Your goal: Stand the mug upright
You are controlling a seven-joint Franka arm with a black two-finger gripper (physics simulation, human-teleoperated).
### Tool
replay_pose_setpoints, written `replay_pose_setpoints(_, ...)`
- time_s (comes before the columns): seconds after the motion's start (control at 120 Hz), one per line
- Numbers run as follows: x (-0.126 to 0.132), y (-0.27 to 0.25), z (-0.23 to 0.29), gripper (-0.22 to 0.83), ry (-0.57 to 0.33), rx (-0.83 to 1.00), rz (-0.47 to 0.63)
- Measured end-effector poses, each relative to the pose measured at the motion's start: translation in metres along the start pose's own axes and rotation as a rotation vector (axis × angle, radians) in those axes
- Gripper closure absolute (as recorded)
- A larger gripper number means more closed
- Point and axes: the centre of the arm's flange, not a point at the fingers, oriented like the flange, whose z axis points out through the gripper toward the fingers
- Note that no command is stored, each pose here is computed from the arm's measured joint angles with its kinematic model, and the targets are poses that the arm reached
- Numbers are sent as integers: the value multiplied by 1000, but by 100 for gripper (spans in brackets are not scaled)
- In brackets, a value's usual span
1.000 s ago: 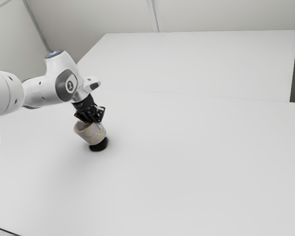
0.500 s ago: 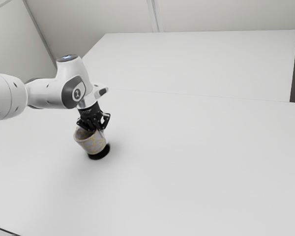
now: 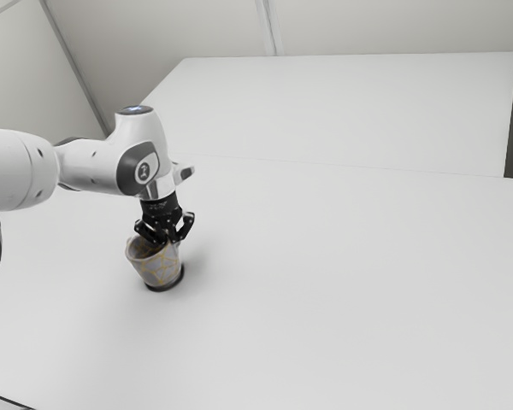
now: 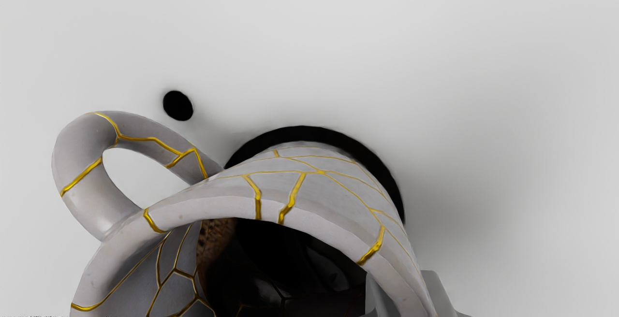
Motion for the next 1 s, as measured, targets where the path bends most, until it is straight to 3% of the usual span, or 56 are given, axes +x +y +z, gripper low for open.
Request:
replay_pose_setpoints(0.042,0,1,0,77,3,7,-2)
replay_pose_setpoints(0.25,4,9,-13,33,25,18,0)
replay_pose_setpoints(0.4,5,9,-22,16,30,14,-7)
replay_pose_setpoints(0.675,10,7,-72,4,69,-25,11)
replay_pose_setpoints(1.0,22,-18,-193,1,181,-71,169)
